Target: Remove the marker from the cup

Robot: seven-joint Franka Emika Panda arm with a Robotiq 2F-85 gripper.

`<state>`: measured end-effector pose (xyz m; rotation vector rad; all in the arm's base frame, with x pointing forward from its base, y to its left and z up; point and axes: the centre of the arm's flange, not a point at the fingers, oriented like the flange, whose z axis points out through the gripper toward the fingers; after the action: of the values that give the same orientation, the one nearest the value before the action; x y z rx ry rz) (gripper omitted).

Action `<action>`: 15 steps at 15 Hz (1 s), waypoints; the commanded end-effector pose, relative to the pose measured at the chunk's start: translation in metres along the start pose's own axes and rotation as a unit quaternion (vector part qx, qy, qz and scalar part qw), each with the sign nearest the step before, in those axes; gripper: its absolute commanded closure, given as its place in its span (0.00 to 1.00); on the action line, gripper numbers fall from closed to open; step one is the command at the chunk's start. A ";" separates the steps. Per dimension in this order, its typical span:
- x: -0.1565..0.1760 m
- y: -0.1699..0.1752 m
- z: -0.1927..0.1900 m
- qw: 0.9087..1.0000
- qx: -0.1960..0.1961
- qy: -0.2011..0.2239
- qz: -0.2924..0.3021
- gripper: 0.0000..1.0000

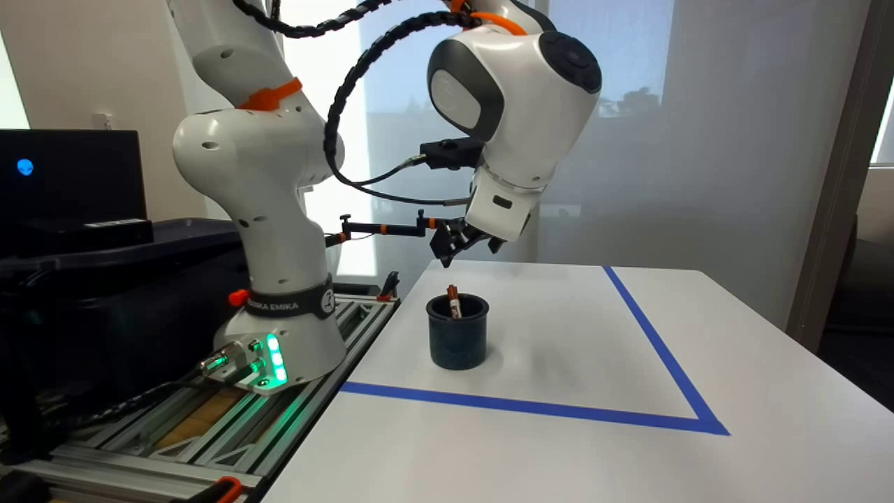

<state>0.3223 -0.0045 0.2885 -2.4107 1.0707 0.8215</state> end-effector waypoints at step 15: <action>0.051 0.014 0.036 0.996 -0.006 -0.057 0.075 0.39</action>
<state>0.3200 -0.0196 0.2327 -2.3210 1.2016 1.0107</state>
